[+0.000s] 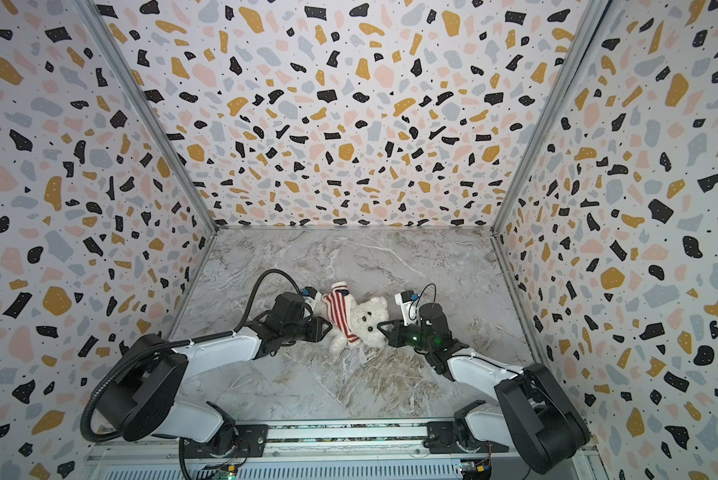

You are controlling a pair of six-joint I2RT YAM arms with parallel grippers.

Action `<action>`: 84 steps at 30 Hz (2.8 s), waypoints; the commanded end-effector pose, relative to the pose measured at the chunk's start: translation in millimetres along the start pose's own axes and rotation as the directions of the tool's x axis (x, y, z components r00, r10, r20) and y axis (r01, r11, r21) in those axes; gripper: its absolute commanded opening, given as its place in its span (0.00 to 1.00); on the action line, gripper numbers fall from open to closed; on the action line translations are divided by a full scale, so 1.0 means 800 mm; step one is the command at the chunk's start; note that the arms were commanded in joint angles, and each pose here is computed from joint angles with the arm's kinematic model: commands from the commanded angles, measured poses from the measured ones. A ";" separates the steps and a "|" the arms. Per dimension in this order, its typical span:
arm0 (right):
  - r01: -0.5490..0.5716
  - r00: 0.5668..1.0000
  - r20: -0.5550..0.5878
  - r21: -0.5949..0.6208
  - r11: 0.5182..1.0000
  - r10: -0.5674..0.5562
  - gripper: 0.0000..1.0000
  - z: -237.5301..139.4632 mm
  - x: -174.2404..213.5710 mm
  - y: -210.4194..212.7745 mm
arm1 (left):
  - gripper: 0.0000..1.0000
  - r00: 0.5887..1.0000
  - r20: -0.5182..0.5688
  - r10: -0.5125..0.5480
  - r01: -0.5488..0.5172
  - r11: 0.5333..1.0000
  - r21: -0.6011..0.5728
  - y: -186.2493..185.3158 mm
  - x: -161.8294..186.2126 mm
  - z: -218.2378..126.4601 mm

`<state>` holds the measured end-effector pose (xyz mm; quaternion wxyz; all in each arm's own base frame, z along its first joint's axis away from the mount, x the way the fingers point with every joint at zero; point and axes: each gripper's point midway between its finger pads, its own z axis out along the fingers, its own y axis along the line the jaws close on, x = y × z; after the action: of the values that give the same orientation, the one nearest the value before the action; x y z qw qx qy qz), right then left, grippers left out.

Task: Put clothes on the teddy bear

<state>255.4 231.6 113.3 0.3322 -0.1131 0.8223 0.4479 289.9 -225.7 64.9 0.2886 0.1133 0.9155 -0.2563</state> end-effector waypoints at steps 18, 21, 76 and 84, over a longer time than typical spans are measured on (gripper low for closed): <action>-0.093 0.983 0.153 -0.045 0.995 0.099 0.00 -0.012 -0.032 0.060 | 0.54 1.000 0.021 -0.017 0.016 0.999 0.037 -0.036 0.050 -0.037; -0.105 0.982 0.153 -0.043 0.994 0.110 0.00 -0.012 -0.029 0.057 | 0.56 1.000 -0.009 -0.006 0.007 0.998 0.054 -0.038 0.059 -0.024; 0.269 0.963 -0.005 0.133 0.954 -0.271 0.77 -0.013 -0.019 0.062 | 0.00 0.996 0.085 0.035 -0.052 0.976 0.213 -0.103 0.000 -0.071; 0.263 0.964 -0.020 0.183 0.947 -0.264 0.75 0.020 -0.032 0.046 | 0.00 0.997 0.058 0.055 -0.067 0.970 0.235 -0.102 0.017 -0.077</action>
<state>247.8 255.9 127.4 0.3654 -0.1897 0.8510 0.3259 224.5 -258.9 122.2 0.2925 0.1549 0.8808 -0.3387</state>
